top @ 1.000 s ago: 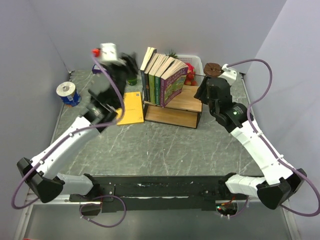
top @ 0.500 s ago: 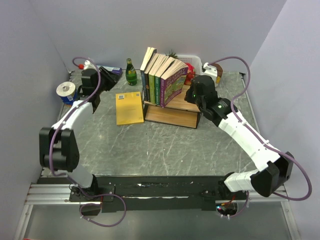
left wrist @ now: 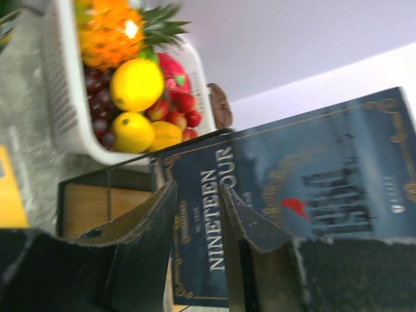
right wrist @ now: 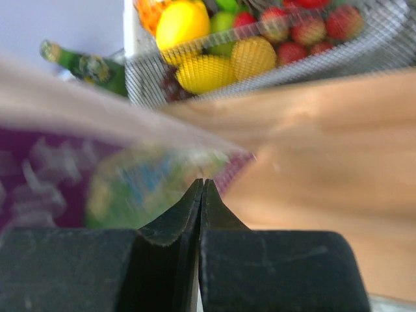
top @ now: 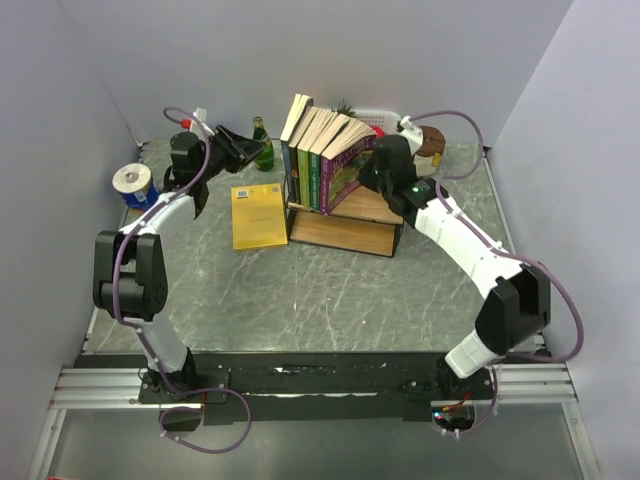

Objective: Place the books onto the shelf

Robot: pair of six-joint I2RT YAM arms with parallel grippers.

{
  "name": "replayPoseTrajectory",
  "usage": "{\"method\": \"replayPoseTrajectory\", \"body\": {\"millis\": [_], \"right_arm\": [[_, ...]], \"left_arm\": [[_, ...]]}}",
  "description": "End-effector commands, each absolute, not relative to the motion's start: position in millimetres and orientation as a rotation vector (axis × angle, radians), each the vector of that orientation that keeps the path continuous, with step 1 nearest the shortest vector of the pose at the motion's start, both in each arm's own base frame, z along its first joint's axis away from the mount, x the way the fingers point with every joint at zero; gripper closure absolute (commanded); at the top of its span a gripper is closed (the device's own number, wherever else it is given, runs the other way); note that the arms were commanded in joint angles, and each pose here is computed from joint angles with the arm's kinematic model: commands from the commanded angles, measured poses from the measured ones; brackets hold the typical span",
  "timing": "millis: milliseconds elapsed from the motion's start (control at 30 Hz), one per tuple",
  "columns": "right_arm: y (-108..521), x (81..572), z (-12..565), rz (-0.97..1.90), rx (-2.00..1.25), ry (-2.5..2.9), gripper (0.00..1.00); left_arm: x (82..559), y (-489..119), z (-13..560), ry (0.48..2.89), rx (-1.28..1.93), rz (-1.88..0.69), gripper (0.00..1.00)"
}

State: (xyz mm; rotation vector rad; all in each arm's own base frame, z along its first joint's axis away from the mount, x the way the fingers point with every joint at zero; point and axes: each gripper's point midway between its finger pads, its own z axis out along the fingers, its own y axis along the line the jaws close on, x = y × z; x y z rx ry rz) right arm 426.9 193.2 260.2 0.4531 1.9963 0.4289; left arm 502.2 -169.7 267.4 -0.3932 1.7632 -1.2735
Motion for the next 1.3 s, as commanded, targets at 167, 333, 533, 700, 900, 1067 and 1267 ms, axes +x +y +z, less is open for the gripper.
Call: {"method": "replayPoseTrajectory", "body": {"millis": [167, 333, 533, 700, 900, 1067, 1267], "right_arm": [[208.3, 469.6, 305.3, 0.545, 0.502, 1.886, 1.00], [215.3, 475.8, 305.0, 0.575, 0.486, 1.893, 1.00], [232.1, 480.6, 304.2, 0.644, 0.449, 1.913, 1.00], [240.2, 482.9, 303.1, 0.673, 0.436, 1.922, 1.00], [248.0, 482.9, 301.5, 0.705, 0.417, 1.936, 1.00], [255.8, 482.3, 300.3, 0.730, 0.401, 1.947, 1.00], [263.3, 481.3, 301.0, 0.734, 0.383, 1.958, 1.00]], "left_arm": [[498.1, -212.0, 287.9, 1.765, -0.158, -1.326, 0.62], [493.1, -231.6, 279.0, 1.800, -0.115, -1.332, 0.62], [488.0, -235.8, 277.4, 1.806, -0.102, -1.323, 0.62], [482.0, -238.6, 281.0, 1.807, -0.087, -1.311, 0.62], [475.6, -243.2, 282.7, 1.808, -0.070, -1.306, 0.62], [474.7, -243.3, 280.9, 1.812, -0.076, -1.305, 0.62], [473.0, -241.8, 278.6, 1.825, -0.079, -1.291, 0.62]]}}
